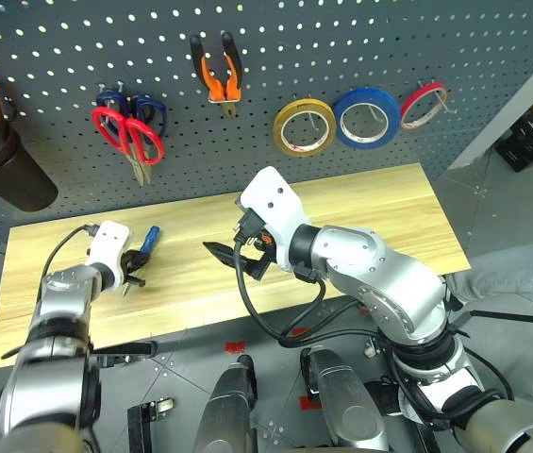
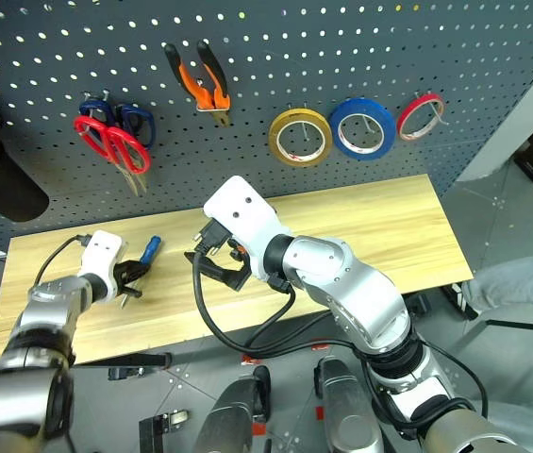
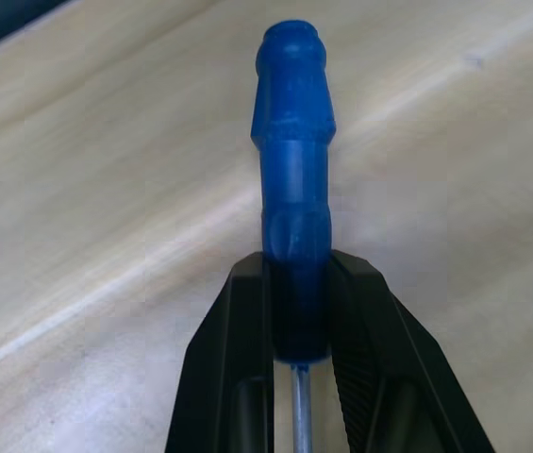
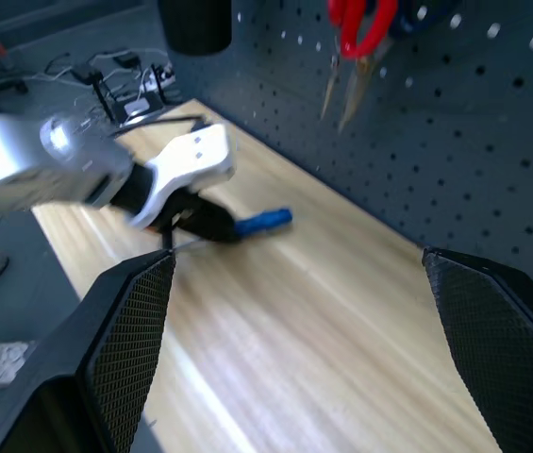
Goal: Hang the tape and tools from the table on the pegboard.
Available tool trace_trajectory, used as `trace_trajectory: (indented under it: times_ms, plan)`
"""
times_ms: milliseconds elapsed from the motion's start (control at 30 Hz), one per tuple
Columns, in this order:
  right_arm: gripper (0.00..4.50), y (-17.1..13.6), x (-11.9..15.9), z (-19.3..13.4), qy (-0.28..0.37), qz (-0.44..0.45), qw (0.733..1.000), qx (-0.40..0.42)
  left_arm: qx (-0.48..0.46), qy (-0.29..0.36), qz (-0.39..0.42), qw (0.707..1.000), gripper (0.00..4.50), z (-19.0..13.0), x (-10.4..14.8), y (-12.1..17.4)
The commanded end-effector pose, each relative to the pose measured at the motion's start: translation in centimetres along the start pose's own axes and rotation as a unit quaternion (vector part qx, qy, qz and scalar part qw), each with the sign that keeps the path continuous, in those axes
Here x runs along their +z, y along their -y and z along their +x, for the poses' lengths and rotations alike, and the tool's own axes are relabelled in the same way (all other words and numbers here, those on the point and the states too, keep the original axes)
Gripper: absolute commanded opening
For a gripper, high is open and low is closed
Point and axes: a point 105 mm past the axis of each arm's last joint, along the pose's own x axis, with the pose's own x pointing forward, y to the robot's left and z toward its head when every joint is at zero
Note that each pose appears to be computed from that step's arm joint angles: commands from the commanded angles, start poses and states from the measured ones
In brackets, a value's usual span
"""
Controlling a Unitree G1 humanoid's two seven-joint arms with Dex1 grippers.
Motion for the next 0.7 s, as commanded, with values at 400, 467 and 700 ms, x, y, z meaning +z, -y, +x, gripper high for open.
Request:
trace_trajectory:
  times_ms: [400, 467, 700]
  plan:
    - [4.50, -1.2, 1.9, -0.9, 0.094, -0.020, 0.994, 0.054, 0.352, 0.260, 0.190, 0.879, 0.47, -15.0, 9.5, 1.6]
    - [4.50, -1.1, 2.1, -0.9, 0.100, -0.021, 0.993, 0.054, 0.381, 0.272, 0.184, 0.864, 0.47, -16.0, 10.6, 1.2]
    - [4.50, -0.8, 3.7, -0.4, 0.130, -0.007, 0.991, 0.040, 0.444, 0.347, 0.129, 0.816, 0.47, -17.8, 16.3, -1.7]
